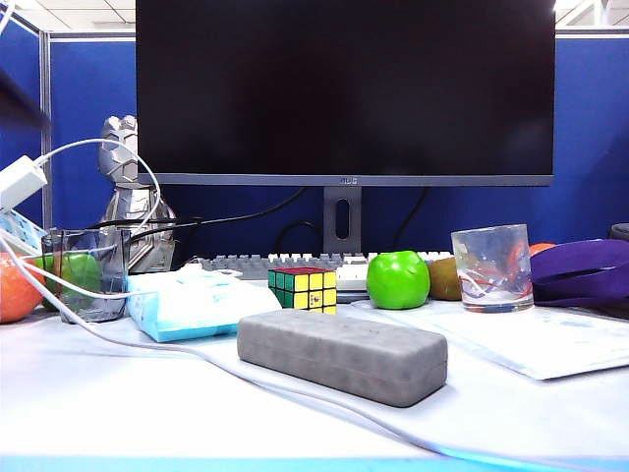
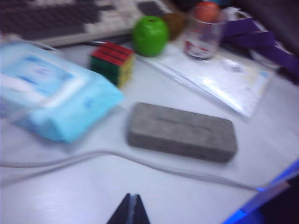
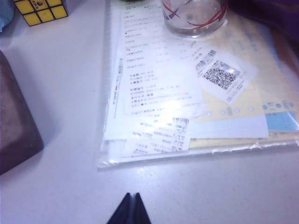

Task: Pick up the glasses, fold the temples of the glasses, place the glasses into the glasses case, and finally close the glasses case.

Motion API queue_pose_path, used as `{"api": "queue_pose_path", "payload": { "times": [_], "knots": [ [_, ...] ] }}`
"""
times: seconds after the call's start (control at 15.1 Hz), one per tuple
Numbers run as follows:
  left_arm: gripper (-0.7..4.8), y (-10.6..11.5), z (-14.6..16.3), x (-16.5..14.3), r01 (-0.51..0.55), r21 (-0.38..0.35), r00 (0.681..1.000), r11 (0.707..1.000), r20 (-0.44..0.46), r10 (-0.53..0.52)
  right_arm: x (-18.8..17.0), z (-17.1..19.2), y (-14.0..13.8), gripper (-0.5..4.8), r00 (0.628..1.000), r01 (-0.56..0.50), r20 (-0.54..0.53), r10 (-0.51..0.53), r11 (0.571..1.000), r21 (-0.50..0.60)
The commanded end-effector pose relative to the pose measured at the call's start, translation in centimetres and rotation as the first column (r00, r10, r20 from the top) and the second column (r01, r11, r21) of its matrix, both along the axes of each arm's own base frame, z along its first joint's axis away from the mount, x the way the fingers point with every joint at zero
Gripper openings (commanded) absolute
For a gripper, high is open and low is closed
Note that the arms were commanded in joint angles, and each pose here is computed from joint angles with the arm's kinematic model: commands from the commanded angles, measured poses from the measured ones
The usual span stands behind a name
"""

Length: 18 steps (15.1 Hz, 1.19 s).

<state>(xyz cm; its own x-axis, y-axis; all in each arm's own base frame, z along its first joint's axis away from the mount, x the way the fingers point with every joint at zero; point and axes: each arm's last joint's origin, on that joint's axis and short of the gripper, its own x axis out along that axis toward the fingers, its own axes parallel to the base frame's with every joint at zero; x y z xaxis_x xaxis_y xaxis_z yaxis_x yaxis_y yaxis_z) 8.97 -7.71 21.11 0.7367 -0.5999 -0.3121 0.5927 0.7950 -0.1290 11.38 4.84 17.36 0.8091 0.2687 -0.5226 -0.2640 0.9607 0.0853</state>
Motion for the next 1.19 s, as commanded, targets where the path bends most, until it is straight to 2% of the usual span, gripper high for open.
{"api": "queue_pose_path", "payload": {
  "times": [0.07,0.26,0.33,0.46,0.59,0.73,0.92,1.12,1.19],
  "knots": [
    [-0.06,-0.3,-1.6,0.2,0.034,-0.046,0.999,0.998,0.042,-0.032,0.1,0.2,0.0,-0.05,1.000,0.005,0.017,-0.005,1.000,0.008],
    [-0.06,-0.2,-3.5,0.2,0.030,-0.033,0.998,0.999,0.059,-0.028,0.1,0.2,0.0,-0.05,1.000,0.005,0.017,-0.005,1.000,0.008],
    [-0.06,-0.1,-3.9,0.0,0.032,-0.033,0.993,0.999,0.114,-0.028,0.1,0.2,0.0,-0.05,1.000,0.005,0.017,-0.005,1.000,0.008],
    [-0.06,0.5,-3.8,-0.1,-0.006,0.013,0.980,1.000,0.201,0.003,0.1,0.2,0.0,-0.05,1.000,0.004,0.017,-0.004,1.000,0.009],
    [-0.06,1.6,-3.8,0.1,-0.094,-0.010,0.964,0.996,0.250,0.093,0.1,0.2,0.0,-0.05,1.000,0.006,0.018,-0.006,1.000,0.008],
    [-0.06,3.0,-4.0,0.3,-0.194,-0.036,0.942,0.980,0.273,0.196,0.1,0.2,0.0,-0.05,1.000,0.005,0.017,-0.005,1.000,0.008],
    [-0.06,5.0,-4.5,0.3,-0.320,-0.082,0.884,0.944,0.332,0.328,0.1,0.2,0.0,-0.05,1.000,0.006,0.018,-0.006,1.000,0.008],
    [-0.06,5.6,-5.0,0.5,-0.391,-0.053,0.872,0.919,0.298,0.388,0.1,0.3,0.0,-0.05,1.000,0.006,0.021,-0.006,1.000,0.009],
    [-0.06,5.8,-5.3,0.5,-0.420,-0.015,0.868,0.907,0.284,0.407,0.1,0.3,0.0,-0.05,1.000,0.003,0.020,-0.003,1.000,0.011]
  ]
}}
